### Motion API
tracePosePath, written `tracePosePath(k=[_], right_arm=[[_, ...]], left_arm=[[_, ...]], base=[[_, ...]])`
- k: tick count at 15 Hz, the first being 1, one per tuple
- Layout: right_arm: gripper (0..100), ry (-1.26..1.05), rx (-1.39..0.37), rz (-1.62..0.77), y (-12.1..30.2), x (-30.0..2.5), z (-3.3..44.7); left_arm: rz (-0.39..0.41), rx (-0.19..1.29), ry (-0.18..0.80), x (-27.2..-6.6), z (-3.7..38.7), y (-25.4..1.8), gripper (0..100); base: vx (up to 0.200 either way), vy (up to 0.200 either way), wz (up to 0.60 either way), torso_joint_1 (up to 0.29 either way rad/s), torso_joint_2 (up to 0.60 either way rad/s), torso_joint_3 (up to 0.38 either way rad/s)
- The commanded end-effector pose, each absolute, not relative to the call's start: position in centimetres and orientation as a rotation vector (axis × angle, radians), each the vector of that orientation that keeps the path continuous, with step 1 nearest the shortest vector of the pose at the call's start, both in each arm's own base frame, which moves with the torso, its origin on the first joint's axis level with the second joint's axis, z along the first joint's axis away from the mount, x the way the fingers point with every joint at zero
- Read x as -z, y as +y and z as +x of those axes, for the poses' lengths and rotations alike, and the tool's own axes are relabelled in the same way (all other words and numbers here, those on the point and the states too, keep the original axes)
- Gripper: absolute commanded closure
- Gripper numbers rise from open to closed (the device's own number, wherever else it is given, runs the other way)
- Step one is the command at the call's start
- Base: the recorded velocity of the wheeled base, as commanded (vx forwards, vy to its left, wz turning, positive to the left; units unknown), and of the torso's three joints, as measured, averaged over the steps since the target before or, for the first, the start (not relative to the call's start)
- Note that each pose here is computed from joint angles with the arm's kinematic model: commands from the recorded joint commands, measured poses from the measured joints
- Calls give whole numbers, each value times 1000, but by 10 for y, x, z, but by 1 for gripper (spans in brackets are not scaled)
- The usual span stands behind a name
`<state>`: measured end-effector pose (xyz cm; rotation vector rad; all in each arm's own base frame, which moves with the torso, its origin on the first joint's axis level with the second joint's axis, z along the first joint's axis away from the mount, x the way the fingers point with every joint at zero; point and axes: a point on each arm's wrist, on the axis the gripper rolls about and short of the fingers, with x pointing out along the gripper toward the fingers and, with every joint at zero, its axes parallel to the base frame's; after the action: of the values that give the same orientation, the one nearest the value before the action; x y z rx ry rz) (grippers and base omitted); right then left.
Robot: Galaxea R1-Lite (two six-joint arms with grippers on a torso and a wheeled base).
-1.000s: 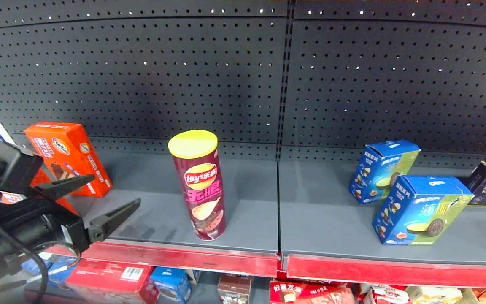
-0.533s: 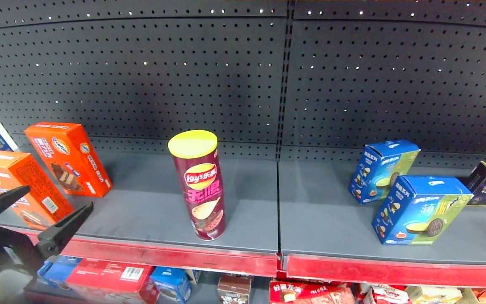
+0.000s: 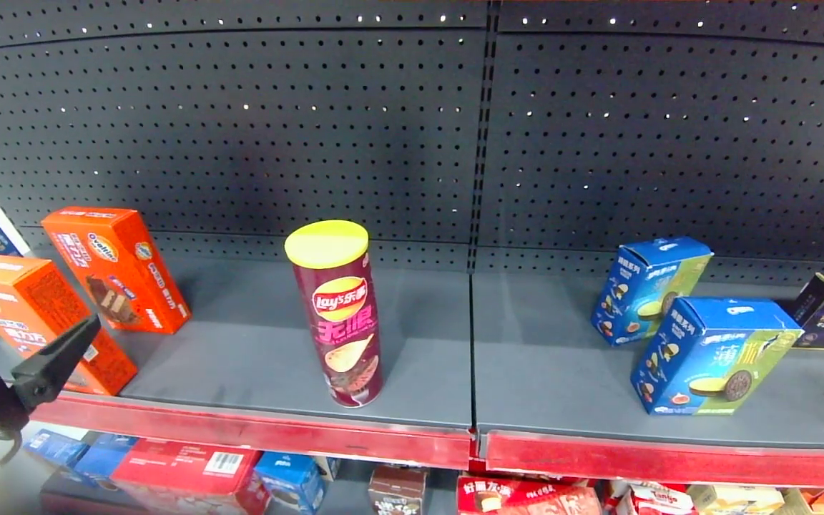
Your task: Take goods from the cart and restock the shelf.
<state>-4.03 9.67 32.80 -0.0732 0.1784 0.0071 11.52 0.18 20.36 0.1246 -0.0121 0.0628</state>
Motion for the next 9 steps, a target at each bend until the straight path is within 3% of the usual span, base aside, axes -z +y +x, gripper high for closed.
tracePosePath(k=[1, 6, 9], right_arm=[[100, 190, -6, -60, 91, -330, -36], [100, 183, 92, -51, 92, -335, -45], [100, 156, 19, -51, 82, -340, -65]], left_arm=[[138, -66, 23, -205, 116, 2, 0], [132, -68, 15, -211, 104, 2, 0], [129, -80, 28, -206, 103, 4, 0]], base=[[0, 0, 0, 0, 0, 0], [0, 0, 0, 0, 0, 0], [0, 0, 0, 0, 0, 0]])
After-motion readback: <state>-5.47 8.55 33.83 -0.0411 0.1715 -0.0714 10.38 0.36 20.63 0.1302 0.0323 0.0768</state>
